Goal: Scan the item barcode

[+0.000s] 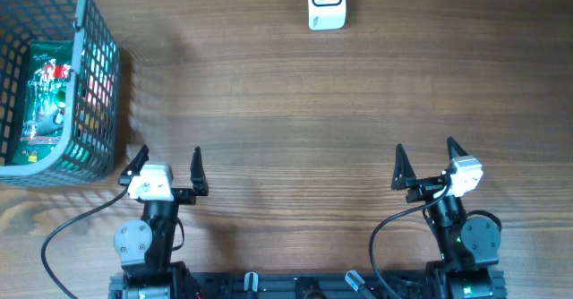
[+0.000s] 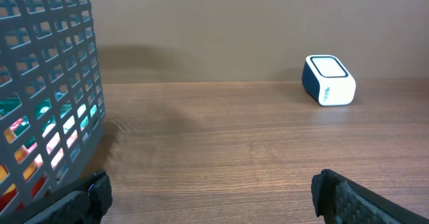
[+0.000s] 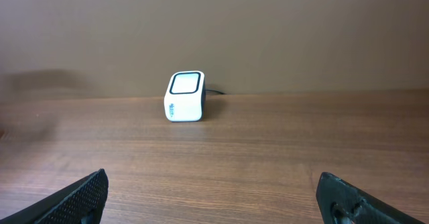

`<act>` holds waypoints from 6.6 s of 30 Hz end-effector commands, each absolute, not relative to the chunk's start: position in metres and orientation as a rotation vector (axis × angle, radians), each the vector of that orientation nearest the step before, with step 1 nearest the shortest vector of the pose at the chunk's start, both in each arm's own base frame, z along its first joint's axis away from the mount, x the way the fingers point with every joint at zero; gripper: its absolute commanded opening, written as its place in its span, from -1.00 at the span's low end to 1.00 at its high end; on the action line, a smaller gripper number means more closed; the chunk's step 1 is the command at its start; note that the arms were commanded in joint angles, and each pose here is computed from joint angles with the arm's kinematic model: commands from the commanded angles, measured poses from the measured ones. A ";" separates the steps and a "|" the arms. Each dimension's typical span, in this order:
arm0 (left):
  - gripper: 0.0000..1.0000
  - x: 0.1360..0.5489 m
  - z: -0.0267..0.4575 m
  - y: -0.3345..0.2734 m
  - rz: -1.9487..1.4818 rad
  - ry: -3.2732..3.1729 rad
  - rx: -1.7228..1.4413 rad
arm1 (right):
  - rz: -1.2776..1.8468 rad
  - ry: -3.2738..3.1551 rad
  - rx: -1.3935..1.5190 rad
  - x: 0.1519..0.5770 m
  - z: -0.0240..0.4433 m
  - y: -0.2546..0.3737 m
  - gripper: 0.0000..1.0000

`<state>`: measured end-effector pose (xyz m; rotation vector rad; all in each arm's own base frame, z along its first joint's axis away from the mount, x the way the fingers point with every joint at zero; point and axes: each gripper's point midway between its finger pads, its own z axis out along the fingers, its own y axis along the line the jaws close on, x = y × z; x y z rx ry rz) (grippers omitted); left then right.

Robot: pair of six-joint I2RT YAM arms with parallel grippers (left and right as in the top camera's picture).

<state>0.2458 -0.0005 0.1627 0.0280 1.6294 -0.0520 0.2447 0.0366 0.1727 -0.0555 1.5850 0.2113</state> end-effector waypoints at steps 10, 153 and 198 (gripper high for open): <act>1.00 0.246 0.161 0.002 -0.053 1.629 0.008 | 0.215 1.569 -0.081 0.243 0.176 0.040 0.99; 1.00 0.209 0.404 -0.110 -0.821 1.616 0.397 | 0.214 1.569 -0.082 0.243 0.176 0.040 0.99; 1.00 0.295 0.405 0.159 0.205 1.945 -1.162 | 0.214 1.569 -0.081 0.243 0.176 0.040 0.99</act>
